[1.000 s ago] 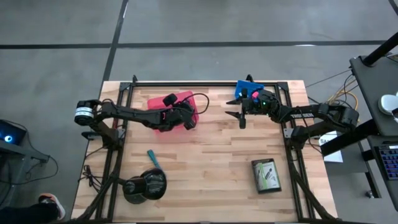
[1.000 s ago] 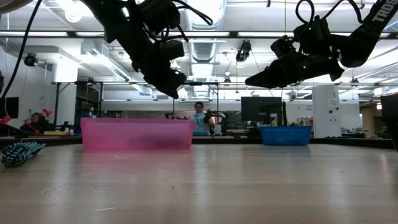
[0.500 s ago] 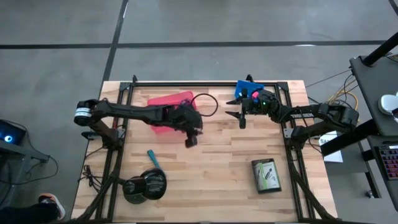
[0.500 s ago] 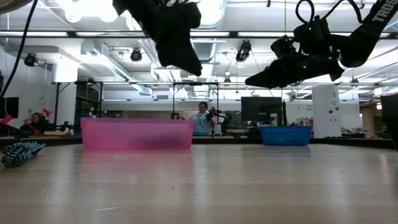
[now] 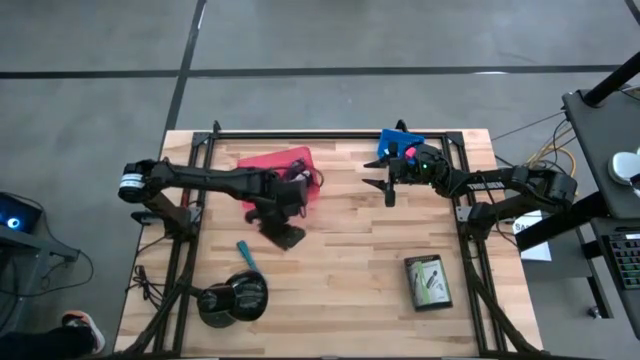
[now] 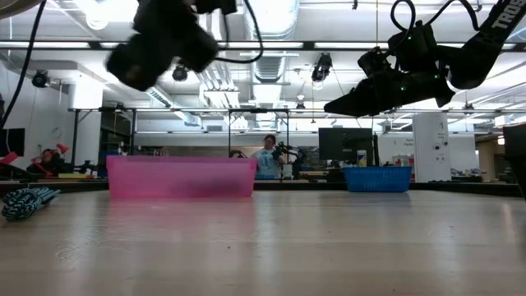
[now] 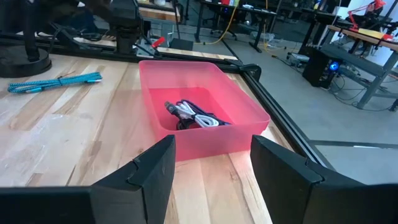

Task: Pick and place items into bin
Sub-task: Put the blue cable wire into the pink bin

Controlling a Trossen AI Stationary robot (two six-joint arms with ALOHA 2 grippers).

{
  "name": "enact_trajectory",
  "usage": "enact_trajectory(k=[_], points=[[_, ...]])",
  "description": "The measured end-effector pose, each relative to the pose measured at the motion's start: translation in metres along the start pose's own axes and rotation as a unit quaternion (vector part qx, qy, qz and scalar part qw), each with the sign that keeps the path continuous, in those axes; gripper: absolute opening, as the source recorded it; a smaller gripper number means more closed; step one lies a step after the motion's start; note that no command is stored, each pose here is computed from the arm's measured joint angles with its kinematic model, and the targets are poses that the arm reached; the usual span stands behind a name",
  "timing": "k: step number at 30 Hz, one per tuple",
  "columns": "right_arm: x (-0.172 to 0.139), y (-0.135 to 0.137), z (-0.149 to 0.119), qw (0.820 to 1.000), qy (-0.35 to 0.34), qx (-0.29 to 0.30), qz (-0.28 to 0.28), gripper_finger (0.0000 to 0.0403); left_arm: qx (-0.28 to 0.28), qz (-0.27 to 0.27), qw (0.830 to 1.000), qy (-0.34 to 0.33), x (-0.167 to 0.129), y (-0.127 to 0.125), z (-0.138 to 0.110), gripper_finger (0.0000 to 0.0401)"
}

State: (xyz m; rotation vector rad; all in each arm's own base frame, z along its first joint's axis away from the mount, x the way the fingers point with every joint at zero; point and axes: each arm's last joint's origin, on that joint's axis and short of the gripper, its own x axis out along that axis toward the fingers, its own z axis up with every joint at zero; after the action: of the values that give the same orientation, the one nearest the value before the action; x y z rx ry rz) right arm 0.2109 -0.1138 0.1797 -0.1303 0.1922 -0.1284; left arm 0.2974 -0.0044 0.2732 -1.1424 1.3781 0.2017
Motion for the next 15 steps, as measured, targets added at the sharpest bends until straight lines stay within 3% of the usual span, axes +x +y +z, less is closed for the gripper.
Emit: enact_trajectory(k=[4, 9, 12, 15], points=[[0.000, 0.000, 0.000, 1.000, 0.000, 0.000, 0.000, 0.0196, -0.073, 0.060, 0.995, 0.029, 0.000, 0.010, -0.010, 0.0101], [0.000, 0.000, 0.000, 1.000, 0.000, 0.000, 0.000, 0.0196, -0.145, 0.148, 0.978, -0.027, 0.000, 0.019, -0.013, 0.0101], [0.000, 0.000, 0.000, 1.000, 0.000, 0.000, 0.000, 0.0196, -0.122, 0.172, 0.976, -0.045, 0.002, 0.021, -0.013, 0.0101], [0.000, 0.000, 0.000, 1.000, 0.000, 0.000, 0.000, 0.0196, -0.041, 0.182, 0.982, -0.029, 0.005, 0.023, -0.014, 0.0101]])
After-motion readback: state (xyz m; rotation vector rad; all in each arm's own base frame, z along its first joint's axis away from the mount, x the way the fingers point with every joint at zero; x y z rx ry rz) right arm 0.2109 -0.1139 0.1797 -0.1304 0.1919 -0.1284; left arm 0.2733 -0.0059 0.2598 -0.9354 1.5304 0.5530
